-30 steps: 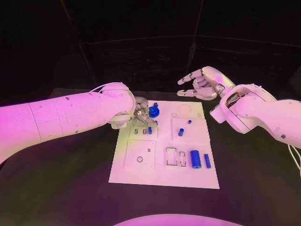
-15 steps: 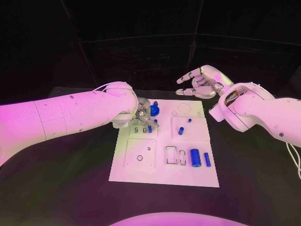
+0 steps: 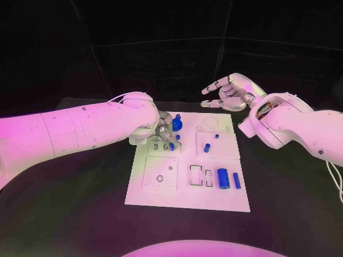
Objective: Assemble the parts on the task board
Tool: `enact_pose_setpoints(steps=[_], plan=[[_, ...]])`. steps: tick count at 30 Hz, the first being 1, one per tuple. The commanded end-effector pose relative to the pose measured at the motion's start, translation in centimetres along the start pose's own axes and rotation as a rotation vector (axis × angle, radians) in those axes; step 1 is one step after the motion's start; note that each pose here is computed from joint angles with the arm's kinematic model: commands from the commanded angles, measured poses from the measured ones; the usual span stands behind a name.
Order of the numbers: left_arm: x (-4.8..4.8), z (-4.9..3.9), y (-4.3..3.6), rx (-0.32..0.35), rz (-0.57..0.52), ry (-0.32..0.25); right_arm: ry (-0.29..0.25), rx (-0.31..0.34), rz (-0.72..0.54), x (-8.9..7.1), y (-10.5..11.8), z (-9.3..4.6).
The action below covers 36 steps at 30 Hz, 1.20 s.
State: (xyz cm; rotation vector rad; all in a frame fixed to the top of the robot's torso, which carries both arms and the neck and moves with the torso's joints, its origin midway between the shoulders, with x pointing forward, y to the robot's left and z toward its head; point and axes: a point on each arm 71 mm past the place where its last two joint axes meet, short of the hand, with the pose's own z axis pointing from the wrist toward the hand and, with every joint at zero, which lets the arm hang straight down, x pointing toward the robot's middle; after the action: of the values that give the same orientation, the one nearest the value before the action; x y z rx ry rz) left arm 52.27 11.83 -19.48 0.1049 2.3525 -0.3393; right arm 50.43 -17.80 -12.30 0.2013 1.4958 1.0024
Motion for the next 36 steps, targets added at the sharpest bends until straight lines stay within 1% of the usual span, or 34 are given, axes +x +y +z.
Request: enact_pose_setpoints(steps=[1,12,23,36], plan=[[0.16,-0.01,-0.13,-0.005,0.014,0.026,0.006,0.000,0.001,0.00,0.09,0.10],[0.18,0.01,-0.06,-0.007,0.016,0.030,0.008,0.002,0.001,0.05,0.06,0.21],[0.27,0.00,-0.28,-0.001,0.013,0.033,0.013,0.003,0.000,0.19,0.06,0.42],[0.35,-0.03,-0.32,0.016,-0.038,0.042,0.018,0.008,-0.001,0.26,-0.07,0.61]])
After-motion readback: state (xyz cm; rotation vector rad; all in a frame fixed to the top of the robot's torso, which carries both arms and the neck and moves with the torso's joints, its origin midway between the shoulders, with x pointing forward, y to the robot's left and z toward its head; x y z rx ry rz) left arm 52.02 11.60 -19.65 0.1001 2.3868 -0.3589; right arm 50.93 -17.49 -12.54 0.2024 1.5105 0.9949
